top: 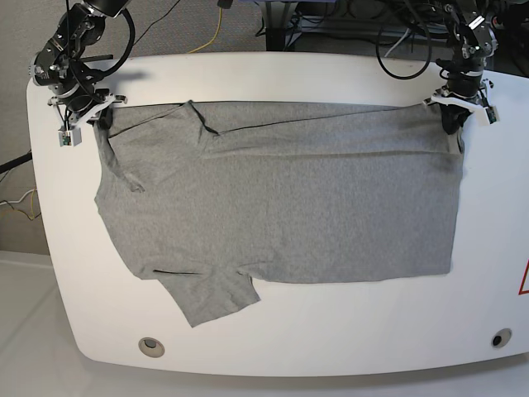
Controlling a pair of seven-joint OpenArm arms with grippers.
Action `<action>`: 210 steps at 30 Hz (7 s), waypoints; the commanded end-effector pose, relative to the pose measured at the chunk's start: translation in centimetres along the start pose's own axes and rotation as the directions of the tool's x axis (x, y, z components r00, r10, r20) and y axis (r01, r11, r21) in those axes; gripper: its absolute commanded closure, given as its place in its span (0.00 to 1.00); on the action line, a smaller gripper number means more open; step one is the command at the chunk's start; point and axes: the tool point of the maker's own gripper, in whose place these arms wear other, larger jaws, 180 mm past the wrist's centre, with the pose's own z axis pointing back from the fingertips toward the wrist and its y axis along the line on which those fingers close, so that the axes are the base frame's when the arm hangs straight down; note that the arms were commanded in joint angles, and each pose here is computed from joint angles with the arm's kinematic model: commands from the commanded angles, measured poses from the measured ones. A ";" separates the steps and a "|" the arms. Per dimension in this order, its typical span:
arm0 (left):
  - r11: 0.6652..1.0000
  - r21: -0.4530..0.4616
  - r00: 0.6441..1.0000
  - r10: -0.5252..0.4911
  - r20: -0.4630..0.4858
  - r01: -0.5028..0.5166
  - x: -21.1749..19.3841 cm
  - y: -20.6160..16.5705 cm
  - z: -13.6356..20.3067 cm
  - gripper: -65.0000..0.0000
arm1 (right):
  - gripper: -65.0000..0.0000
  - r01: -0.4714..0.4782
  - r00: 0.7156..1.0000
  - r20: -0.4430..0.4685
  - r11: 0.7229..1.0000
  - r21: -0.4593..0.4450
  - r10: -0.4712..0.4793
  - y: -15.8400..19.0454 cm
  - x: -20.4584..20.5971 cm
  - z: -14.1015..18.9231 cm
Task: Fold the T-shirt properly
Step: 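Keep pulling both grippers apart and back, stretching the shoulder edge taut, then open both grippers to release the shoulder corners, then move both open grippers out over the shirt toward its hem corners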
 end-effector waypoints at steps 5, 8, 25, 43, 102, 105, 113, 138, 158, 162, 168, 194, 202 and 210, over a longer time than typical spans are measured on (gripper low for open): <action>0.982 0.156 0.911 -0.028 -0.411 0.101 -10.0 4.1 3.3 0.99 | 1.00 -0.021 0.997 -0.077 0.999 -0.039 0.018 -1.1 -1.8 0.6; 0.984 0.156 0.908 -0.018 -0.419 0.091 -10.6 3.7 3.5 0.99 | 1.00 -0.019 0.997 -0.078 0.999 -0.039 0.016 -1.1 -1.9 0.6; 0.980 0.171 0.891 -0.013 -0.454 0.101 -12.0 4.6 5.0 0.99 | 1.00 0.026 0.991 -0.130 0.998 -0.063 -0.034 -1.5 -5.7 1.8; 0.977 0.182 0.863 -0.001 -0.505 0.108 -14.3 5.2 7.2 0.99 | 1.00 0.026 0.986 -0.161 0.997 -0.077 -0.039 -2.0 -8.8 3.2; 0.983 0.131 0.843 -0.038 -0.537 0.127 -15.4 4.6 7.9 0.37 | 0.27 0.094 0.974 -0.199 0.993 -0.072 -0.106 -2.4 -12.7 3.1; 0.983 0.132 0.843 -0.038 -0.536 0.128 -15.4 4.7 7.9 0.36 | 0.28 0.094 0.974 -0.199 0.993 -0.072 -0.106 -2.4 -12.7 3.1; 0.982 0.138 0.844 -0.034 -0.535 0.128 -15.3 4.9 8.0 0.36 | 0.28 0.093 0.974 -0.198 0.993 -0.076 -0.106 -2.5 -12.7 3.2; 0.961 0.210 0.935 -0.104 -0.339 0.183 -6.2 6.6 7.8 0.35 | 0.28 0.067 0.987 -0.136 0.986 -0.154 -0.088 -5.7 -10.2 5.0; 0.957 0.174 0.970 -0.217 -0.110 0.234 3.0 2.8 6.3 0.35 | 0.28 -0.075 0.996 -0.071 0.980 -0.185 0.063 -4.9 -3.5 6.5; 0.954 0.174 0.969 -0.235 -0.070 0.244 4.7 2.4 6.0 0.35 | 0.28 -0.107 0.994 -0.059 0.975 -0.197 0.097 -4.6 -2.1 7.0; 0.948 0.175 0.964 -0.260 -0.059 0.266 6.5 2.1 5.8 0.35 | 0.28 -0.134 0.991 -0.050 0.968 -0.212 0.126 -4.2 -0.3 7.4; 0.928 0.227 0.951 -0.309 0.026 0.296 12.5 3.1 5.0 0.35 | 0.28 -0.196 0.975 0.047 0.943 -0.269 0.216 -3.7 6.2 8.7; 0.905 0.264 0.925 -0.369 0.094 0.334 16.9 3.1 4.4 0.35 | 0.28 -0.273 0.951 0.066 0.921 -0.279 0.302 -3.4 10.8 8.3; 0.867 0.280 0.879 -0.459 0.129 0.412 19.9 0.3 2.6 0.35 | 0.28 -0.368 0.911 0.096 0.894 -0.254 0.402 -1.5 15.6 7.3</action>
